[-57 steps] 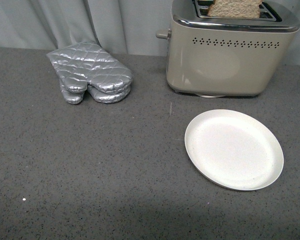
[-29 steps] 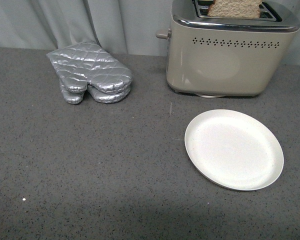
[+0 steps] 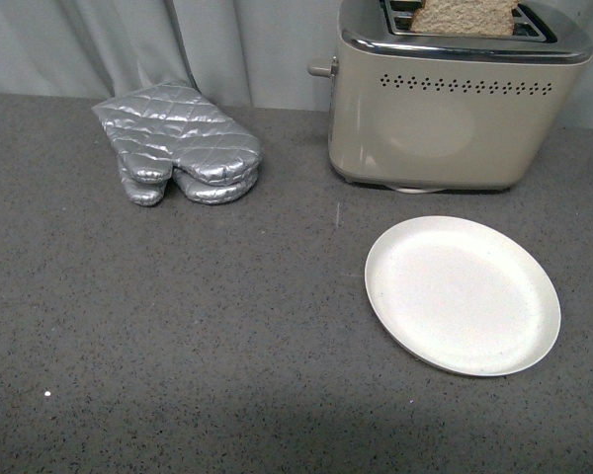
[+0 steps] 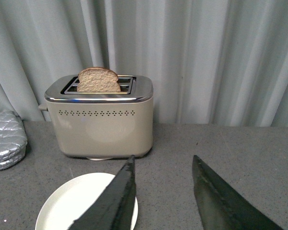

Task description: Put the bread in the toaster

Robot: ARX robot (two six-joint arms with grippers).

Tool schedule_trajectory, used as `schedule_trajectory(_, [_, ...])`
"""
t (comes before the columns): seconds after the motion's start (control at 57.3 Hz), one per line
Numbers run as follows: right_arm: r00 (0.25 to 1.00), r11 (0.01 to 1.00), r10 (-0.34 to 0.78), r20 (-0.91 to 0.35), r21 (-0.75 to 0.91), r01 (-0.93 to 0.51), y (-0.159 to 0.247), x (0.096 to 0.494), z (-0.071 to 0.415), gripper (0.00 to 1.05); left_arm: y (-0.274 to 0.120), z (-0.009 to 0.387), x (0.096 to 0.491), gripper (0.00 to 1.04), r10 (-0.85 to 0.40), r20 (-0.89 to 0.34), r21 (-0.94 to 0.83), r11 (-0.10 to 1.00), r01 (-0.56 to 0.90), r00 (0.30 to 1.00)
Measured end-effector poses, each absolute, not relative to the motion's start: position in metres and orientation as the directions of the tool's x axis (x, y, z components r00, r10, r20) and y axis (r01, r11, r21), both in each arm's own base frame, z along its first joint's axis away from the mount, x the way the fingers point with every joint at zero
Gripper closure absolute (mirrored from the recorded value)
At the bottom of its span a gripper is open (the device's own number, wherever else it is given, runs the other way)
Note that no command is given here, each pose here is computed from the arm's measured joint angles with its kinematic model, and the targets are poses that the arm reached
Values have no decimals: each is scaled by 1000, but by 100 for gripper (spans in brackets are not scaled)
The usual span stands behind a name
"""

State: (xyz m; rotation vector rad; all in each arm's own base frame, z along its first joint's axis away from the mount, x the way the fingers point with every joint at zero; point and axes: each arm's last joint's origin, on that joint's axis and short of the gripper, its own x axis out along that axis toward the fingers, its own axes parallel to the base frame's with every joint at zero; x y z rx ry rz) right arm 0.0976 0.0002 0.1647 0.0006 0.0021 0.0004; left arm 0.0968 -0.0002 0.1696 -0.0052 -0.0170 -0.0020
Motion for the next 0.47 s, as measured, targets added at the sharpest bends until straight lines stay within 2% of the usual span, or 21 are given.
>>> schedule_trajectory(0.331, [1000, 1000, 0, -2, 1, 0, 0, 98, 165, 8, 0, 170, 97, 7, -2, 17, -5, 1000, 2, 1000])
schedule_trajectory(0.471, [1000, 1000, 0, -2, 1, 0, 0, 98, 165, 10, 0, 170, 97, 7, -2, 17, -5, 1000, 2, 1000])
